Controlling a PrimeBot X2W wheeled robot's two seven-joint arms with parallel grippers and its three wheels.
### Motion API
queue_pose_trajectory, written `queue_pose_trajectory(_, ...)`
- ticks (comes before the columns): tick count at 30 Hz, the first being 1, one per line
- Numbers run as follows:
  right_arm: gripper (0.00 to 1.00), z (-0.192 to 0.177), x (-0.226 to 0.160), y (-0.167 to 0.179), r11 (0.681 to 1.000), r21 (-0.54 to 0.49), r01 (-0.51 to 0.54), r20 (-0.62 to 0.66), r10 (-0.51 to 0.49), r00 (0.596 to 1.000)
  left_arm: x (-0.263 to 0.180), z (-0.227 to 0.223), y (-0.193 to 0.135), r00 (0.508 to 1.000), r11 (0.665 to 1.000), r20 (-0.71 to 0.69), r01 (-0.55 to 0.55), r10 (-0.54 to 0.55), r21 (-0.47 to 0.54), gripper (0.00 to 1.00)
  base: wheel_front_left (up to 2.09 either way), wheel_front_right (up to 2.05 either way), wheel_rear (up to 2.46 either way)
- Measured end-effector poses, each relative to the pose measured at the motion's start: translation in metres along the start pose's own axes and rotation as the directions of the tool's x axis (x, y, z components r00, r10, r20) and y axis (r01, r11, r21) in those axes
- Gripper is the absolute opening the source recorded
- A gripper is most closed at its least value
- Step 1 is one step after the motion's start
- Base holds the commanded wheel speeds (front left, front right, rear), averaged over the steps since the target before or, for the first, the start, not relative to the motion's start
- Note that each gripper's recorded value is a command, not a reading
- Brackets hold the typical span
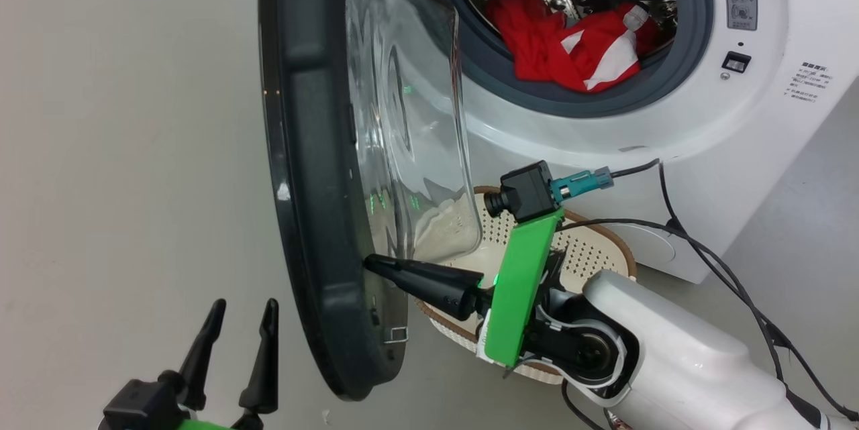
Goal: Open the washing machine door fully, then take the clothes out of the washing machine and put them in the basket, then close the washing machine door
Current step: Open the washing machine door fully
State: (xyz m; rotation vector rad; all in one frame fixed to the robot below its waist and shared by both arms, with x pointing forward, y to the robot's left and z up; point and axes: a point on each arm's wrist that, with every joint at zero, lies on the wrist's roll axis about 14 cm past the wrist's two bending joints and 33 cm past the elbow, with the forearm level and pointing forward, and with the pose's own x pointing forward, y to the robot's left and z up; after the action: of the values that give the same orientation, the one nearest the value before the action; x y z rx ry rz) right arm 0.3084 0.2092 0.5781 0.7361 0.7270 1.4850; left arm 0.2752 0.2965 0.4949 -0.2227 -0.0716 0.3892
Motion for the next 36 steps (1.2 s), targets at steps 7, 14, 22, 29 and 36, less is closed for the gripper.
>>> queue_pose_trajectory(7,0.00,-0.004,0.006,0.003,1.000,-0.015,-0.008,-0.008,0.008,1.000,-0.002,0.002,0.005,1.000,1.000,0.005,-0.016,0.016,0.002,1.00,0.00,0.00,0.00)
queue_pose_trajectory(14,0.00,-0.006,0.007,0.002,1.000,-0.010,-0.001,0.007,0.001,1.000,-0.002,0.004,0.007,1.000,1.000,0.012,-0.019,0.019,0.000,1.00,0.00,0.00,0.00)
queue_pose_trajectory(22,1.00,0.006,-0.006,-0.017,0.996,-0.029,0.081,0.087,-0.078,0.993,-0.001,0.002,0.002,1.000,1.000,0.011,-0.002,0.002,-0.005,1.00,0.00,0.00,0.00)
queue_pose_trajectory(29,1.00,0.011,-0.037,-0.051,0.977,-0.021,0.213,0.170,-0.207,0.964,0.001,0.000,-0.004,1.000,1.000,0.008,0.022,-0.022,0.006,1.00,0.00,0.00,0.00)
queue_pose_trajectory(36,1.00,0.013,-0.066,-0.077,0.949,-0.005,0.317,0.241,-0.306,0.921,0.006,0.002,-0.007,0.999,0.999,0.014,0.036,-0.036,0.009,1.00,0.00,0.00,0.00)
